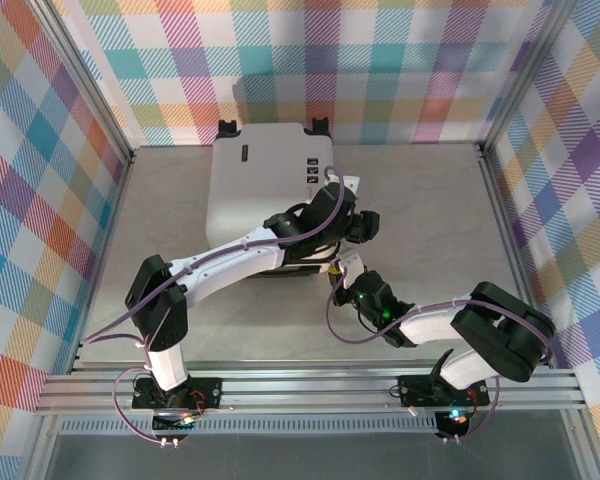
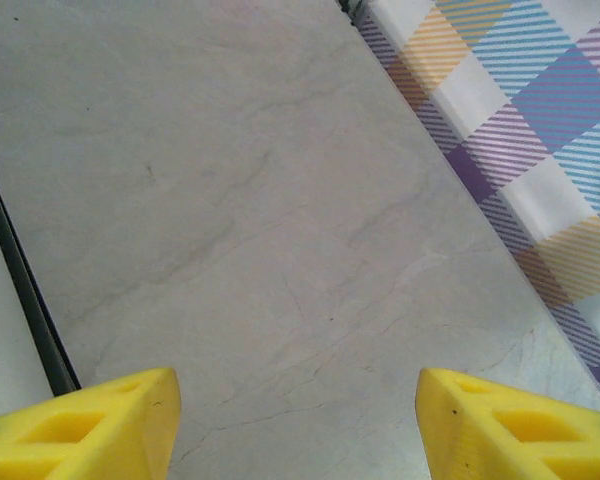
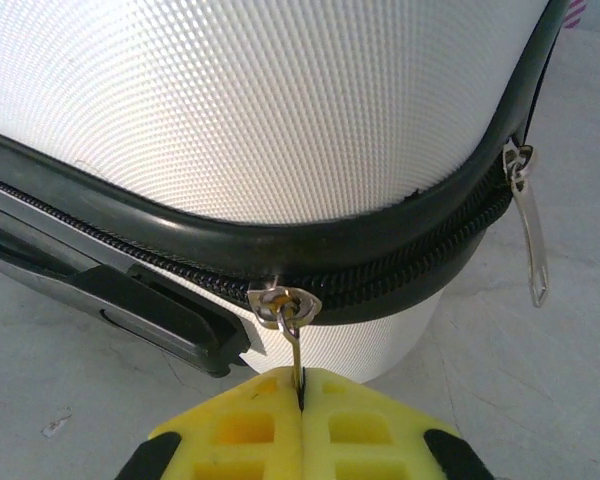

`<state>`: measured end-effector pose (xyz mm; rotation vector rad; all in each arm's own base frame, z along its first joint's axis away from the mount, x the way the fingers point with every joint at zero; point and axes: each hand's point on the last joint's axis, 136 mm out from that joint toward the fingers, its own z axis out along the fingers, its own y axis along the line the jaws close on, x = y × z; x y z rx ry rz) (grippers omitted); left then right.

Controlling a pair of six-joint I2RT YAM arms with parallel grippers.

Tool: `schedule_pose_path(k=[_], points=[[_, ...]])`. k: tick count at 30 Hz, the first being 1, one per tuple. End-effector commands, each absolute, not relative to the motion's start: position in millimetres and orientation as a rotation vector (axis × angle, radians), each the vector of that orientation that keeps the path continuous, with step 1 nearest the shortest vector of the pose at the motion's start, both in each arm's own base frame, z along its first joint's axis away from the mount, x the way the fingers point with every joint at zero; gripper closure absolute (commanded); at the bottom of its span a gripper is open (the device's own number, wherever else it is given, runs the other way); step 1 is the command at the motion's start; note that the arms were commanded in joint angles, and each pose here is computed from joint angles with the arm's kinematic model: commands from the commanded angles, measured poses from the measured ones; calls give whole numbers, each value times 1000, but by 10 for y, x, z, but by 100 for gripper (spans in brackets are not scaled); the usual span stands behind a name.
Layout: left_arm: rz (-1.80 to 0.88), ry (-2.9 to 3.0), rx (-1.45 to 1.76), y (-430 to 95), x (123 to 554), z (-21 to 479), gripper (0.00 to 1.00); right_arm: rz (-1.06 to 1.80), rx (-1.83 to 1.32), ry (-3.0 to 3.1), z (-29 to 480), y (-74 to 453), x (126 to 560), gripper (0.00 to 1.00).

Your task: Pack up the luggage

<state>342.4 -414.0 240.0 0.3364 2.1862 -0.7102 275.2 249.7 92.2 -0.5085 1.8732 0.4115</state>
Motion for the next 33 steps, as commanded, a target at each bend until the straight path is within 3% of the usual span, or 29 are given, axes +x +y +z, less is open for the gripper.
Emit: schedule_pose_path(k=[1,9,22,33], points=[[-437,2376,262,-3532,3511,1774,36,381,-463,1814,1095,2465,2753,100],[-346,2435,212,-3078,3414,1532,36,396,-505,1831,996,2593,2565,100],[-315,2481,149,-2833,3442,1314,38,332,-397,1862,983,2162,2986,100],[-298,2497,117,-2710,3445,1219,39,285,-331,1865,1082,1898,3081,100]])
